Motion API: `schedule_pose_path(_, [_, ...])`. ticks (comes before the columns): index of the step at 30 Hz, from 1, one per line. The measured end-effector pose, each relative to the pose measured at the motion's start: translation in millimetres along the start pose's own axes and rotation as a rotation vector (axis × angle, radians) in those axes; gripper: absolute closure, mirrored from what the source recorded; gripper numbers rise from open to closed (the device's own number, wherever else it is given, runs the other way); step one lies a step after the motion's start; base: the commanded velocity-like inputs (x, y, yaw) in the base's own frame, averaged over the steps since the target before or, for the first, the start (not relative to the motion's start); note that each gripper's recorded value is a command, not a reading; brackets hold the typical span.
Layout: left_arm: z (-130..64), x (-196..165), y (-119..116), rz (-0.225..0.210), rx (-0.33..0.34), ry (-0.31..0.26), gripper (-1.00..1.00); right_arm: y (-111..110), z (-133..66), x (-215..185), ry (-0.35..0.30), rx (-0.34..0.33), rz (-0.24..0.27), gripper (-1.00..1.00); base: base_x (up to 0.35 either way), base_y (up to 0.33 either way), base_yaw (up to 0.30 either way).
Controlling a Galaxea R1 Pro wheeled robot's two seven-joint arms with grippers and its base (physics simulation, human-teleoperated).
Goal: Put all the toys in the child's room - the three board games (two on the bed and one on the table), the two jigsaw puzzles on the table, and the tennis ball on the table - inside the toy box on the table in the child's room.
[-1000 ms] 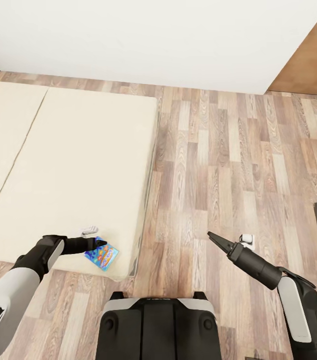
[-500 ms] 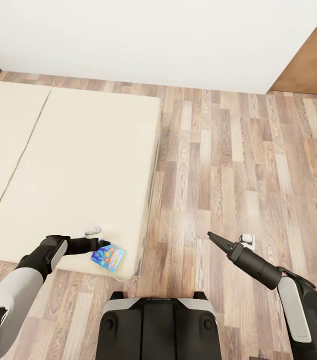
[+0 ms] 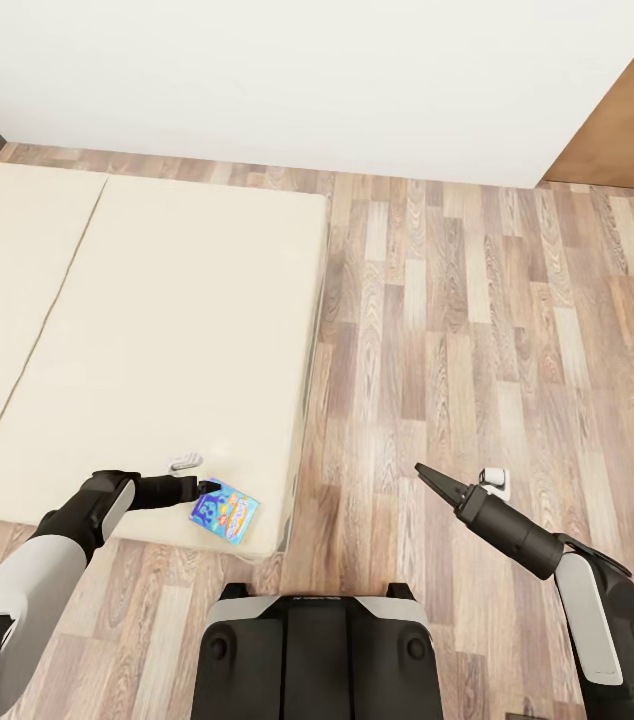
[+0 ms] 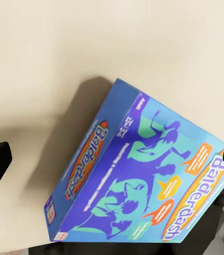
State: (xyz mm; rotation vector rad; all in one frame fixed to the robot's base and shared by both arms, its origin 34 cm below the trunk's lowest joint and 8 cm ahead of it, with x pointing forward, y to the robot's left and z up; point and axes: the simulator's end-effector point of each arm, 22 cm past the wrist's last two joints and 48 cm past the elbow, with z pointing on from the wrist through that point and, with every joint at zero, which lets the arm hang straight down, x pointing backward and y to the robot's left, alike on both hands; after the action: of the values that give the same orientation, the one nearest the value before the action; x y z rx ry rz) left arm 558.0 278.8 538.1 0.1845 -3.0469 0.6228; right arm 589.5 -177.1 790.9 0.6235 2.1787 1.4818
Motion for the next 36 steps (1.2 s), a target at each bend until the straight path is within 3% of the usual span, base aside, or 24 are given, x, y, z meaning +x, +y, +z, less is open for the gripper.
schedule_pose_path(36, [-0.4,0.2,-0.9,-0.003,0.006,0.001,-1.0,-0.5,-0.5,-0.6,-0.002,0.0,-0.003,-1.0,0.0,0.0,0.0])
